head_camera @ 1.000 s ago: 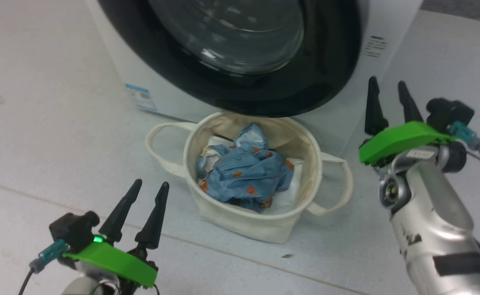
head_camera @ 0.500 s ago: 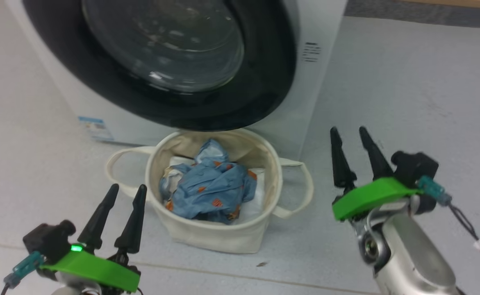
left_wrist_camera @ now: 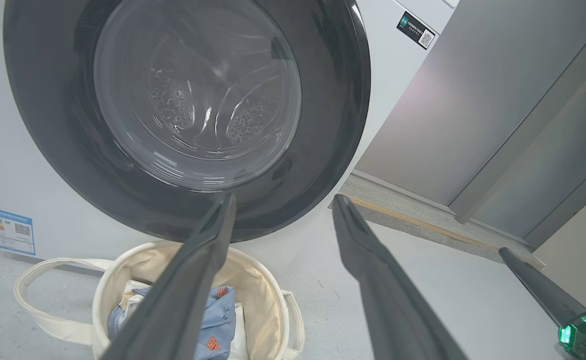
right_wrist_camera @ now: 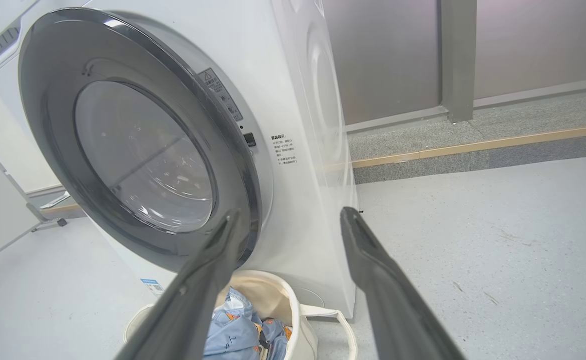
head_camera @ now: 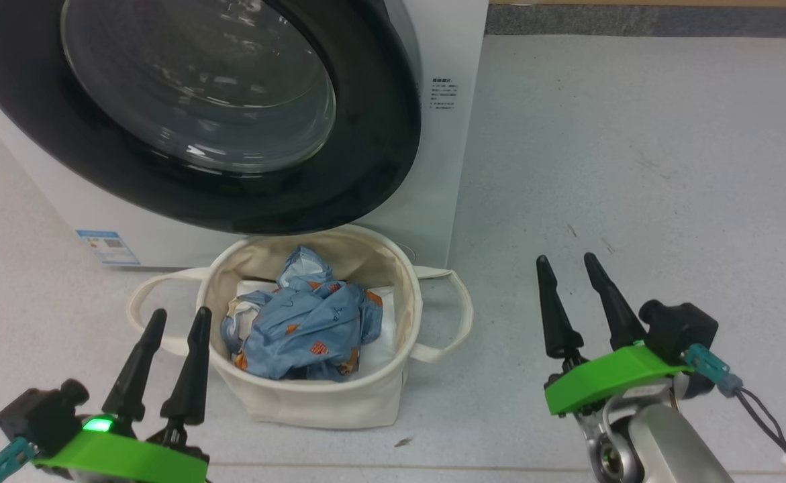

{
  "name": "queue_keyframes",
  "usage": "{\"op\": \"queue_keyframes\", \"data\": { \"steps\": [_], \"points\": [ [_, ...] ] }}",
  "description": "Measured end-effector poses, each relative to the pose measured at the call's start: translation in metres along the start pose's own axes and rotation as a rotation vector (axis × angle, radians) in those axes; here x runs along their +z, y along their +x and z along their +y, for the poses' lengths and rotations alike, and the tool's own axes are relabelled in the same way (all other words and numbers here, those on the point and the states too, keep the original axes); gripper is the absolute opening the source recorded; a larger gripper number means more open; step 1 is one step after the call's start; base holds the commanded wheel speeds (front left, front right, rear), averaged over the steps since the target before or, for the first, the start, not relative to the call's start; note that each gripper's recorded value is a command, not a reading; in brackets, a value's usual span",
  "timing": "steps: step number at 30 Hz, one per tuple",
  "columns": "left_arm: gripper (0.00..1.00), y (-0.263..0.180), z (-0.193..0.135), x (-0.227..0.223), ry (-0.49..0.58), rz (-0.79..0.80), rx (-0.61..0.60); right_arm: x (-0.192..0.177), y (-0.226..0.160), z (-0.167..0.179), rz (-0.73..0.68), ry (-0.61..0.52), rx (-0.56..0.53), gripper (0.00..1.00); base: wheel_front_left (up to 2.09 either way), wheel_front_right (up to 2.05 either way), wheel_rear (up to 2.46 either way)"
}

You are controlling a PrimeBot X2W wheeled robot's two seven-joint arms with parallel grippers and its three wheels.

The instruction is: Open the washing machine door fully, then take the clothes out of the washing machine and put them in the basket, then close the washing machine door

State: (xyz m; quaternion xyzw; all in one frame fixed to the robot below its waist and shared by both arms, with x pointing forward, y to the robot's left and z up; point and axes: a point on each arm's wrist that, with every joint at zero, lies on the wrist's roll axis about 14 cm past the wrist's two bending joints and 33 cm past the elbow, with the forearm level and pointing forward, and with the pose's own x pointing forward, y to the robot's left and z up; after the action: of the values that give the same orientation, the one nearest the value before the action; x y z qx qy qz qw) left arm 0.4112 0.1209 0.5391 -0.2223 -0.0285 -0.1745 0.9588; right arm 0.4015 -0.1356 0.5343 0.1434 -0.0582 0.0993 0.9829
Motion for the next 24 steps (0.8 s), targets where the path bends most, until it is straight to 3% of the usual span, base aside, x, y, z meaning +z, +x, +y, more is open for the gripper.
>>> {"op": "queue_keyframes", "data": {
  "steps": [24],
  "points": [
    [1.0,-0.006,0.006,0.002,0.011,0.001,0.023,0.001,0.002,0.012,0.007,0.013,0.032,1.0,0.0,0.0,0.0]
  ]
}}
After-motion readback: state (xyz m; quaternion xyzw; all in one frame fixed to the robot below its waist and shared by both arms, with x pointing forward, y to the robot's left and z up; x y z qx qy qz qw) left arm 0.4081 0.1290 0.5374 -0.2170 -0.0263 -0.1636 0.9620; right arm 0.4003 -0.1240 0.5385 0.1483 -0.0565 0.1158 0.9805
